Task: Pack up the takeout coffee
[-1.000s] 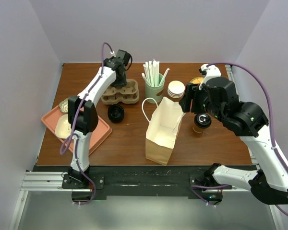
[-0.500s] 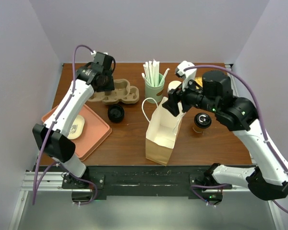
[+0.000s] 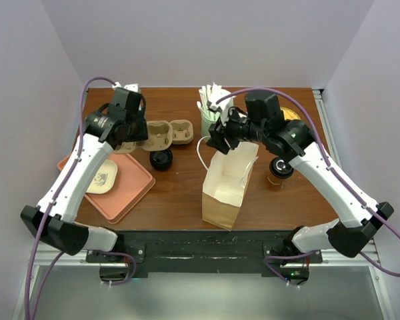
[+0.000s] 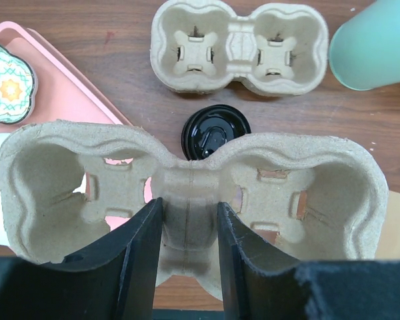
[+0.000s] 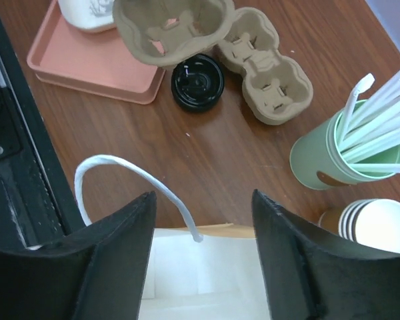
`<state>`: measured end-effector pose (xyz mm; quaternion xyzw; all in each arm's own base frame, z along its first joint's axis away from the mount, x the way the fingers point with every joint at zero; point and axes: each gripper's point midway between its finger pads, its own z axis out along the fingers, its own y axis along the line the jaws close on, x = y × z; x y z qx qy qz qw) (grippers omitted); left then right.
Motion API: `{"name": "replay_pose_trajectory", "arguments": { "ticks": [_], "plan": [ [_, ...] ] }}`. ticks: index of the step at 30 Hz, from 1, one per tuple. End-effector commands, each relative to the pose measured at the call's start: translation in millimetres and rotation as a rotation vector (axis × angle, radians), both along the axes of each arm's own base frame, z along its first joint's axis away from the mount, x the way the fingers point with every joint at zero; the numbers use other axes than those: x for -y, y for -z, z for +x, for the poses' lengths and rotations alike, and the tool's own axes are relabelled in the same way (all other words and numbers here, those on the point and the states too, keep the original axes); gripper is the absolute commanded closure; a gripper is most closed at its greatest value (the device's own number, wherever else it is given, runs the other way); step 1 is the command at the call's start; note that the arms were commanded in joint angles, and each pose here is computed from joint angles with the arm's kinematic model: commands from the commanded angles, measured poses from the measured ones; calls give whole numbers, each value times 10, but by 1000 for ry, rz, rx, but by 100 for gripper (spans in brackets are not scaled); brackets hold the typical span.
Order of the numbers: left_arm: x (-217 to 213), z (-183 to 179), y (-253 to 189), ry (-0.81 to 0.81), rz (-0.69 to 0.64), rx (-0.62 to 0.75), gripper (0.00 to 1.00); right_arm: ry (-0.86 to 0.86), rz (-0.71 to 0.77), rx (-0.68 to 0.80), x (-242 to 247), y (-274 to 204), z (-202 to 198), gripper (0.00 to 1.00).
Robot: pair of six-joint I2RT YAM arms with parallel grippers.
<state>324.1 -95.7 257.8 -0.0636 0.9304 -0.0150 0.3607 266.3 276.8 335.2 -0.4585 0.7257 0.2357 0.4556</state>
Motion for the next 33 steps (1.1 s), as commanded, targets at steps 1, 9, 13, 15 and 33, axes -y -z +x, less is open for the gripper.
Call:
{"name": "replay_pose_trajectory", "arguments": {
  "ticks": [1,9,13,15,33],
  "plan": [
    [-2,-166,-158,20,-34,35,72,-19,135,99,-109,-400,22,67],
    [-14,-196,-324,14,-53,74,72,168,402,4,-212,-725,168,100],
    [-30,-179,-501,-1,-62,109,73,390,456,-59,-79,-717,389,100],
    [-36,-169,-567,-7,-65,122,73,516,460,-90,45,-656,479,100],
    [334,-401,-1431,114,-325,204,76,767,420,-235,272,-400,541,46]
  ]
}}
